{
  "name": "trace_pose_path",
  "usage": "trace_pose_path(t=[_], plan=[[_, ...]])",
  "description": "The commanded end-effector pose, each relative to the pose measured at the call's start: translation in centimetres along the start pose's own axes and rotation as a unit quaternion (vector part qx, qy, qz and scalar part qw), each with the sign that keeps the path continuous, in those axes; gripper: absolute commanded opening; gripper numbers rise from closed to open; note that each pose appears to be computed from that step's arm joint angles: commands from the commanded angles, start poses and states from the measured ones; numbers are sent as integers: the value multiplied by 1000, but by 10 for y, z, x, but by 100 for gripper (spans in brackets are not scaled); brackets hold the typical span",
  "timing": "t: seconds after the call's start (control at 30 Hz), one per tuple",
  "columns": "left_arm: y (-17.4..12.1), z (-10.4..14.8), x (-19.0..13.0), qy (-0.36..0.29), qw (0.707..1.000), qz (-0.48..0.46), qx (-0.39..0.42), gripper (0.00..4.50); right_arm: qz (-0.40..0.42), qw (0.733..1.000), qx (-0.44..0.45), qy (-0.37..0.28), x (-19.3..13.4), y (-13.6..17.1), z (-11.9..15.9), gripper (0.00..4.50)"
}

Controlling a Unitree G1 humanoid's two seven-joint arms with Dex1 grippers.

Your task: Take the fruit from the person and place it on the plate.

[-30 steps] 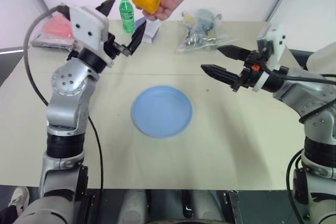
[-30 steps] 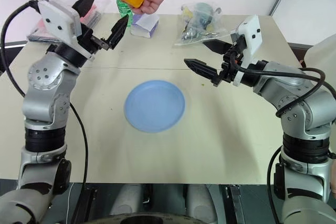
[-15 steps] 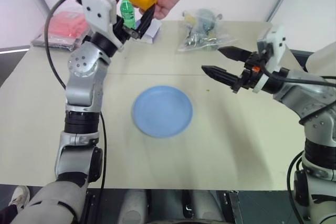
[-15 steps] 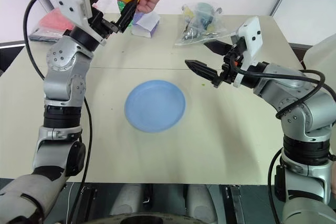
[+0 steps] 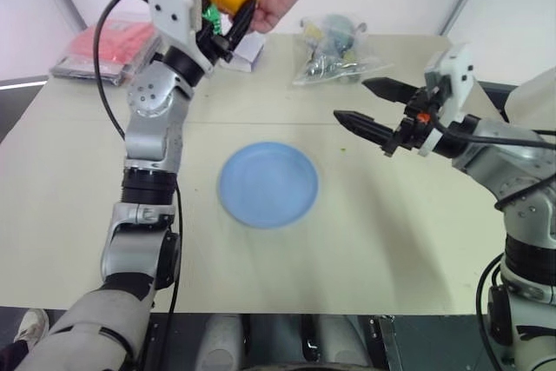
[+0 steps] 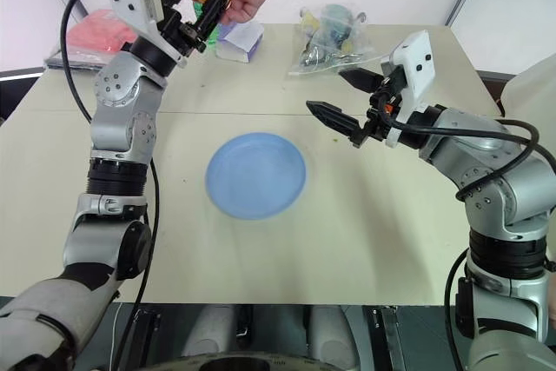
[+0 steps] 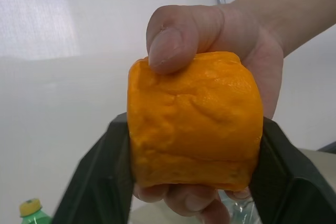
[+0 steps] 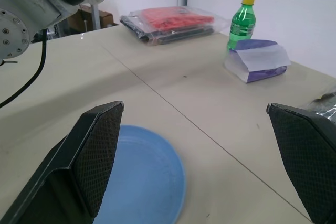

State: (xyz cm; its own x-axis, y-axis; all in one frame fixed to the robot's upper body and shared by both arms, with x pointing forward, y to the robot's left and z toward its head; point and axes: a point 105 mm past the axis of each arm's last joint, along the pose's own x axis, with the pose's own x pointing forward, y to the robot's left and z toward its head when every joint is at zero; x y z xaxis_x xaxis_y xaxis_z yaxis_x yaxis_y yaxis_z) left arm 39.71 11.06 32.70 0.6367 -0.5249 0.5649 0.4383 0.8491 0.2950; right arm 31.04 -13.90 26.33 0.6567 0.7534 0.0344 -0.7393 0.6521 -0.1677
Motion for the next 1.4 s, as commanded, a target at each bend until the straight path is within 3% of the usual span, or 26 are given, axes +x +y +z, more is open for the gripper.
trace_pose_path(t=[0.03, 0.23, 0.43, 0.6, 0.77, 1.03, 1.23, 1.4], plan=[[3, 20, 7, -33, 999, 1, 15, 210, -1, 1000, -23, -17, -1, 3, 10, 450], [1, 19, 5, -27, 1000, -6, 13, 210, 1, 1000, -25, -17, 1, 2, 9, 450], [-16, -11, -11, 72, 994, -52, -59, 210, 3, 1000, -24, -11, 1, 4, 6, 450], [-43, -23, -54, 189, 950, -170, -181, 210, 15, 998, -30, 49, -13, 10, -16, 450], [-53, -21, -74, 249, 905, -229, -256, 210, 31, 994, -36, 95, -23, 18, -31, 450], [-76, -76, -103, 362, 863, -287, -203, 210, 38, 991, -49, 117, -25, 24, -40, 450], [-96, -110, -111, 378, 853, -306, -188, 210, 26, 992, -50, 113, -24, 23, -40, 450], [-108, -121, -113, 373, 853, -311, -192, 210, 25, 991, -52, 119, -24, 24, -42, 450]])
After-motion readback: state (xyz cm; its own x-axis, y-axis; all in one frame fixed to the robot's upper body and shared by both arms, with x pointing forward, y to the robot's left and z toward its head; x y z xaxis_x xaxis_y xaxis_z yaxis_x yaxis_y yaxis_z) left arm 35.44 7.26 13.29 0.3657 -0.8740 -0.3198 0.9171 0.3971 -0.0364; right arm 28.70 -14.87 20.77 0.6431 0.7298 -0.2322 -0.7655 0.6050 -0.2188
